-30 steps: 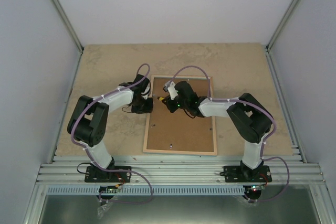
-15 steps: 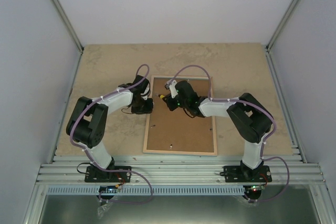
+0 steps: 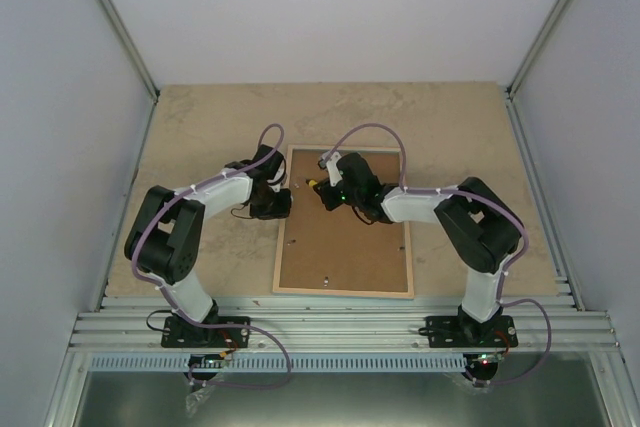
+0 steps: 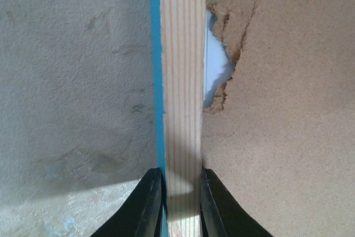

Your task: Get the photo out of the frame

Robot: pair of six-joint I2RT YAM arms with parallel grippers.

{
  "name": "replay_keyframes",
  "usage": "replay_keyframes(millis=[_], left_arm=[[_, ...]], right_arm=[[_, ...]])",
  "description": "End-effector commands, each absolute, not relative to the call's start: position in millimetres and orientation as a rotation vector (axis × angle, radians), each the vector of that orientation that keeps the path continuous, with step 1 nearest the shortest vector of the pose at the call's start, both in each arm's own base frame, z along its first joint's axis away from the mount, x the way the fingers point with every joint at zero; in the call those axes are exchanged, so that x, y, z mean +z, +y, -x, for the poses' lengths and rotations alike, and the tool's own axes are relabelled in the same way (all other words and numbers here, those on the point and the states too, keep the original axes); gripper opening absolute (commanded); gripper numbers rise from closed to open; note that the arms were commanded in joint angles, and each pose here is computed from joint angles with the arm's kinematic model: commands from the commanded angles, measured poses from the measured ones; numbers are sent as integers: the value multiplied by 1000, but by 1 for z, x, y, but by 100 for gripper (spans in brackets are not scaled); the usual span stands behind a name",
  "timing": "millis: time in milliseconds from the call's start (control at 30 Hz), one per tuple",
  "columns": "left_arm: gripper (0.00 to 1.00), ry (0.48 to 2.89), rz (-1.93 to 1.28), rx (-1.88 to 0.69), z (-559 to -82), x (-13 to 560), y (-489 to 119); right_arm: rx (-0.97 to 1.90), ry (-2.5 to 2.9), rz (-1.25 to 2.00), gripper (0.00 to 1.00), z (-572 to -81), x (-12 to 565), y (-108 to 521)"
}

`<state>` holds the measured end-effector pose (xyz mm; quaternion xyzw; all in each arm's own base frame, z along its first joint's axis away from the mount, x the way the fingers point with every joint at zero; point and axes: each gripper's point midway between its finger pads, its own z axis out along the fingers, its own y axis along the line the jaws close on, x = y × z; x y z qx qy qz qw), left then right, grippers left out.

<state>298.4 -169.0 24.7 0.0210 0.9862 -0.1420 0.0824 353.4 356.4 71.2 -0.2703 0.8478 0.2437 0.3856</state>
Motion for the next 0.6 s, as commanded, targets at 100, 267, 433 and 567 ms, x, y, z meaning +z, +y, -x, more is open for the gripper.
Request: replay_keyframes(millis=[100, 267, 433, 567], left_arm=[[15, 2966, -42, -479, -285, 28, -174], [14, 2925, 42, -476, -289, 35, -170], [14, 2869, 144, -481, -292, 46, -166], [14, 2850, 216, -504, -289, 48, -165]], right_arm=[[672, 2113, 720, 0, -342, 94, 358], [628, 2113, 685, 0, -338, 99, 341], [588, 2093, 642, 0, -333, 111, 321], [567, 2082, 610, 0, -331, 118, 309]])
